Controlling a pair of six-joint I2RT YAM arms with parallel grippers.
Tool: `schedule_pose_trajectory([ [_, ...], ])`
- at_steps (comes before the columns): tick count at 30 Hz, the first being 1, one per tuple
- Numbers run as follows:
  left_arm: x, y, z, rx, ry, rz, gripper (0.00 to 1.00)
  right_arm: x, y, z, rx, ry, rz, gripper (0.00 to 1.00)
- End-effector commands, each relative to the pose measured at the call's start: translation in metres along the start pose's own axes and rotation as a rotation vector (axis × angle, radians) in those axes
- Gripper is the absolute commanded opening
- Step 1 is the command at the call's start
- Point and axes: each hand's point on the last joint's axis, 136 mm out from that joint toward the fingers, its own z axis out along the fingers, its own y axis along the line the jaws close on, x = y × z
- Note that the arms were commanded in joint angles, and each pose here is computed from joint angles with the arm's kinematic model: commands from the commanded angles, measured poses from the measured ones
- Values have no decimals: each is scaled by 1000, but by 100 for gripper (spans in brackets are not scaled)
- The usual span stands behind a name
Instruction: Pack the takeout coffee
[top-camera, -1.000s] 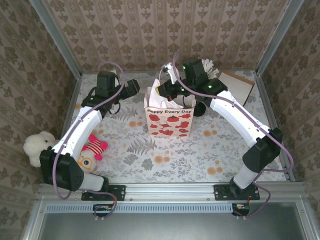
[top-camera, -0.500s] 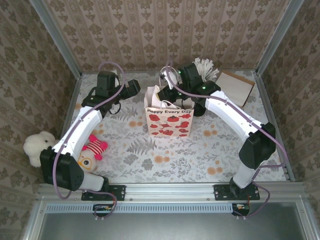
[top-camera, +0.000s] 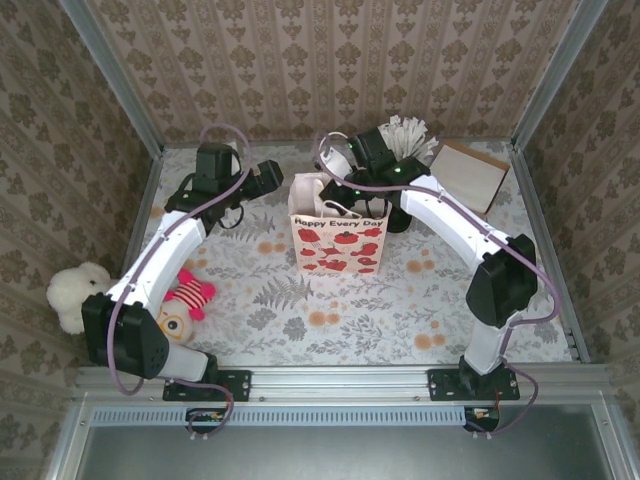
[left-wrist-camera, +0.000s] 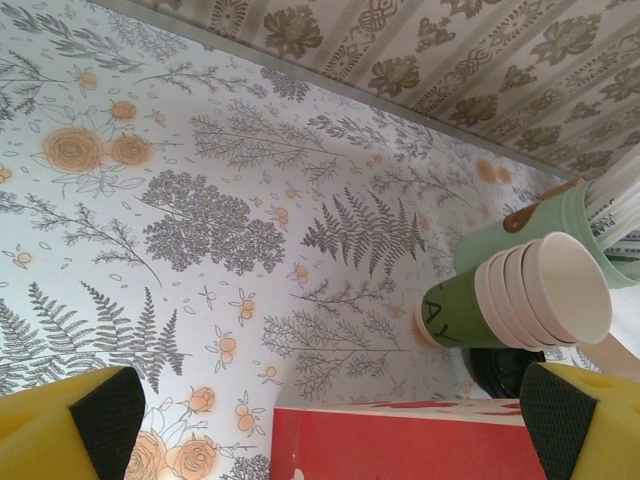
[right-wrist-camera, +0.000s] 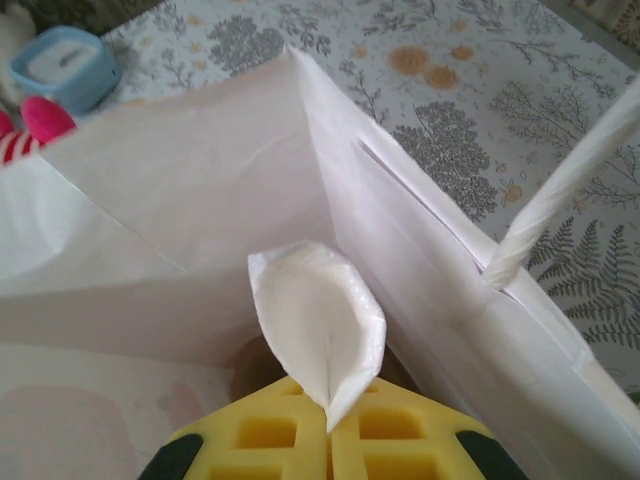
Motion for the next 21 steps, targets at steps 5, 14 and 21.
schedule_pose_trajectory([
  [5,-16,-19,-12,86,-55,4,100,0,-1,2,23,51,-91,9],
  [14,-24,-36,-28,179,-123,60,100,-10,1,-6,41,31,-98,23],
  [21,-25,-54,-41,275,-149,133,100,-20,1,-25,81,-2,-110,35],
])
